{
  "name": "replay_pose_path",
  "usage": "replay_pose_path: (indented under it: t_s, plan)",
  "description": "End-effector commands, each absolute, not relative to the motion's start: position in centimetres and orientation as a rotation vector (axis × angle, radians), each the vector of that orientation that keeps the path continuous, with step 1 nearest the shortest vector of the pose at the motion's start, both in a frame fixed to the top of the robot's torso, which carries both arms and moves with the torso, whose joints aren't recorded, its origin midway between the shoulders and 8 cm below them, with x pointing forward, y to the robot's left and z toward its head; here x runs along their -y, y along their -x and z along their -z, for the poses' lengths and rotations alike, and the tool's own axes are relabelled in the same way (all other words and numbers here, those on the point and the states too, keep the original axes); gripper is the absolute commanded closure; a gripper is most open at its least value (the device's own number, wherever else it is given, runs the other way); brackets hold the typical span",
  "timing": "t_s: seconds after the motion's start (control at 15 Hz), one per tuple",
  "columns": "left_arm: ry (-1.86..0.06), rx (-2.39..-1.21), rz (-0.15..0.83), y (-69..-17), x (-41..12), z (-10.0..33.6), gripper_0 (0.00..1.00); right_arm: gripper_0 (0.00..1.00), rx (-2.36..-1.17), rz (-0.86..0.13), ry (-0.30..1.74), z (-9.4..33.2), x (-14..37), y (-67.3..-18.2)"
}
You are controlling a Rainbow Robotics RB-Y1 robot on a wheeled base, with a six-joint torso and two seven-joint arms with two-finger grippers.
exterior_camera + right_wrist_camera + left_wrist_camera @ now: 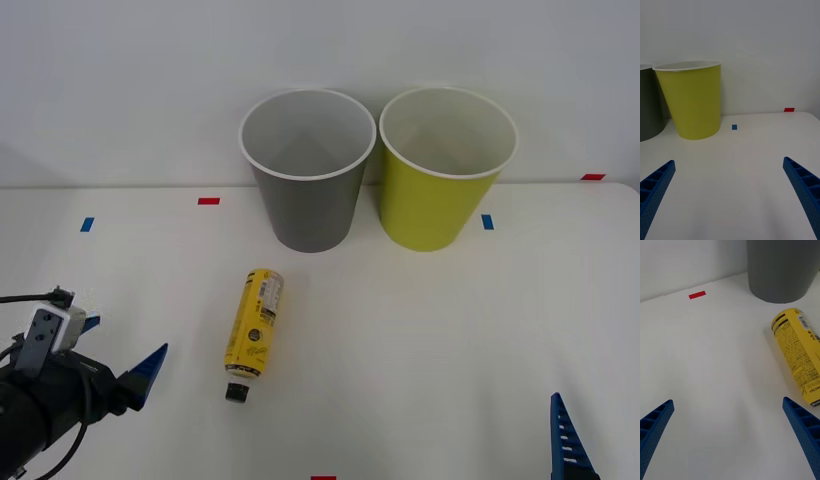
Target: Put cans in the gray bin and PET bottles in the light green bin.
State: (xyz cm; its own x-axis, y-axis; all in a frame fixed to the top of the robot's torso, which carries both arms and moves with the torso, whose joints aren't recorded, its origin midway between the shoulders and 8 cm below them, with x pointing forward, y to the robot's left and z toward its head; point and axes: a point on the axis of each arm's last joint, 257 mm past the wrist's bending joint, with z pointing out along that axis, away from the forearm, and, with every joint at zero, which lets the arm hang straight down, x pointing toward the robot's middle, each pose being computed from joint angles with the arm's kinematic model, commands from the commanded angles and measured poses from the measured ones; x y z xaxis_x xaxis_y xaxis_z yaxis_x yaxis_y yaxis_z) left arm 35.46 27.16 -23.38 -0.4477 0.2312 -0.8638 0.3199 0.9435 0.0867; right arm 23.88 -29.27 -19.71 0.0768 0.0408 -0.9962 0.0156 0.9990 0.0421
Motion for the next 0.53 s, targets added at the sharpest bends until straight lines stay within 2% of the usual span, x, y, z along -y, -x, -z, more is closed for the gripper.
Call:
replay_pose_path:
  t_s: [0.07,0.27,0.53]
  plan:
    - [-0.349,-2.146,0.113,-37.2,-27.1,23.3,0.00,0.00,-1.494,-0.019,-0.046,19.7,29.3,-23.9]
    - [-0.334,-2.226,0.161,-37.7,-26.7,22.7,0.00,0.00,-1.494,-0.019,-0.046,19.7,29.3,-23.9]
    - [-0.336,-2.308,0.138,-38.4,-26.6,22.0,0.00,0.00,-1.494,-0.019,-0.046,19.7,29.3,-23.9]
